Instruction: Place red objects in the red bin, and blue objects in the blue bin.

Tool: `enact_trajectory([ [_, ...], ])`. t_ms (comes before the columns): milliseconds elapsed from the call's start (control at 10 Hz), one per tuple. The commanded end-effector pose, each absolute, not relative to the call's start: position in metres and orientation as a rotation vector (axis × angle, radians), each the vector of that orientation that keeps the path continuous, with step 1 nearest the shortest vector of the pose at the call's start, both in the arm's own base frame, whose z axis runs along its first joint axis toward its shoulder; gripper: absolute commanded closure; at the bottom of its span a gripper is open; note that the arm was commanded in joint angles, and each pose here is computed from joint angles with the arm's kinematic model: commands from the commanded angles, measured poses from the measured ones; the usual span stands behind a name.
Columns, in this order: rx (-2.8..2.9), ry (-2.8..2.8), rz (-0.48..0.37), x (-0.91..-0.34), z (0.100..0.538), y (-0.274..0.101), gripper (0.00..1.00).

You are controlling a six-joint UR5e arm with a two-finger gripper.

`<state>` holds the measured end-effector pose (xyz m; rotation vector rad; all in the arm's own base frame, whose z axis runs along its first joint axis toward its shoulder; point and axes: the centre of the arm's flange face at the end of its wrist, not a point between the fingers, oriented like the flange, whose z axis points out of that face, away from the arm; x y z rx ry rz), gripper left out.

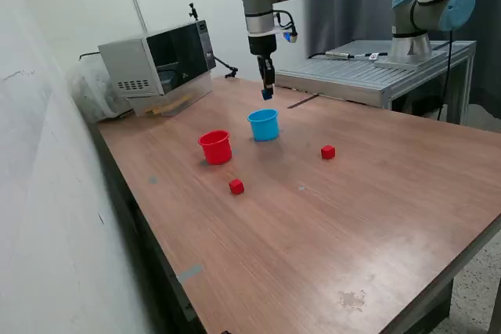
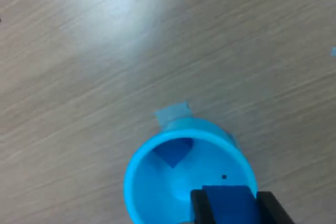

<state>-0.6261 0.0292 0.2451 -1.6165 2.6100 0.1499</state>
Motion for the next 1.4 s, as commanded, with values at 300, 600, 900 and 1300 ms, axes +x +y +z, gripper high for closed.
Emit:
enact_trajectory([
  [300, -1.603, 2.624, 0.159, -0.628, 0.236, 0.042, 0.00],
  [600, -1.641, 2.603, 0.167, -0.625, 0.241, 0.030, 0.00],
  [900, -1.813, 2.550, 0.250, -0.604, 0.293, -0.041, 0.00],
  [1300, -2.083, 2.438, 0.357, -0.562, 0.367, -0.141, 0.00],
])
